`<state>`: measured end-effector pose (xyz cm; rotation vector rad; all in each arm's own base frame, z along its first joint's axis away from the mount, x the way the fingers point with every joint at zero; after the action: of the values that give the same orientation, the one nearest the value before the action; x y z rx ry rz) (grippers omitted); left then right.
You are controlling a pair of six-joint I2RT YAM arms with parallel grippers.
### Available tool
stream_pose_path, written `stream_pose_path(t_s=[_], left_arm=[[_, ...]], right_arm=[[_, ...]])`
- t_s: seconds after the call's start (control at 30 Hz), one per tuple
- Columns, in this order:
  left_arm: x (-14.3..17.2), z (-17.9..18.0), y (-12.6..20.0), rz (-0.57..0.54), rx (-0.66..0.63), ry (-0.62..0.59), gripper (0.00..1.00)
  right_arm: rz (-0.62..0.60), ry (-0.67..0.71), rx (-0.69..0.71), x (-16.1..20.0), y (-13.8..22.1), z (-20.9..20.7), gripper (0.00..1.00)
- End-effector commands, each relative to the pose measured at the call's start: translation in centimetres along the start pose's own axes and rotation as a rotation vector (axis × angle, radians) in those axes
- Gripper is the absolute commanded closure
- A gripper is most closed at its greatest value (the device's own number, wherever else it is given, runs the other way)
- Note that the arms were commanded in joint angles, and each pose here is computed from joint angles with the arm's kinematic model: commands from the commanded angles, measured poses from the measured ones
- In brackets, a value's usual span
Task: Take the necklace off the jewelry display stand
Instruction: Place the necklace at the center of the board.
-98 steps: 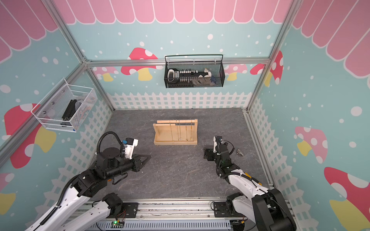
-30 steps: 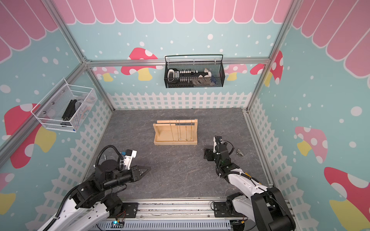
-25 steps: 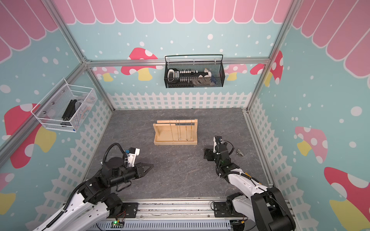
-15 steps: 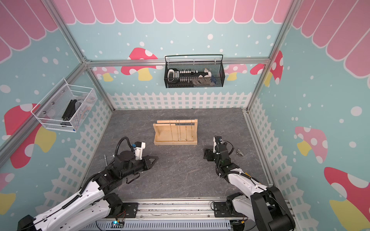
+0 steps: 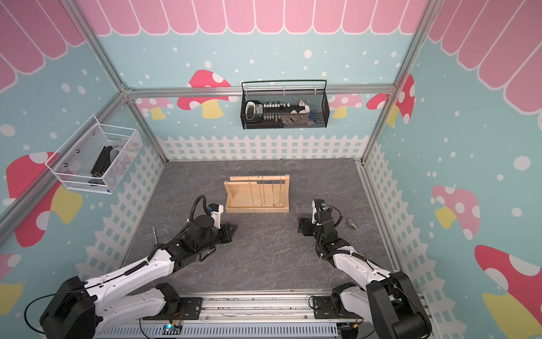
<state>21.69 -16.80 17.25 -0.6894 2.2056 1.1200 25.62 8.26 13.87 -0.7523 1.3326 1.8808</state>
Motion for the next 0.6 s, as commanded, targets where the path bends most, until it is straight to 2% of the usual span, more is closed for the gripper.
stream_pose_path(t_s=[0.0, 0.57], left_arm=[[-1.0, -0.2, -0.6, -0.064, -0.026, -0.047, 0.96], [0.2, 1.0, -5.8, 0.017, -0.122, -0.111, 0.95]], right_arm=[[-0.016, -0.016, -0.016, -0.7, -0.1, 0.5, 0.11], [0.001, -0.023, -0.021, -0.4, -0.6, 0.5, 0.11]])
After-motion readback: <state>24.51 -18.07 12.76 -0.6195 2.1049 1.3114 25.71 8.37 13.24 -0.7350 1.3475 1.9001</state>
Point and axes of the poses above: each gripper's point midway between its finger pads, its own y axis back along the fingers, its own z axis along the line the jaws close on, x = y × z, the point moved 8 cm from there along y, back along the fingers, and after that the axes turned 5 degrees about -y, right-handed, at the moved point
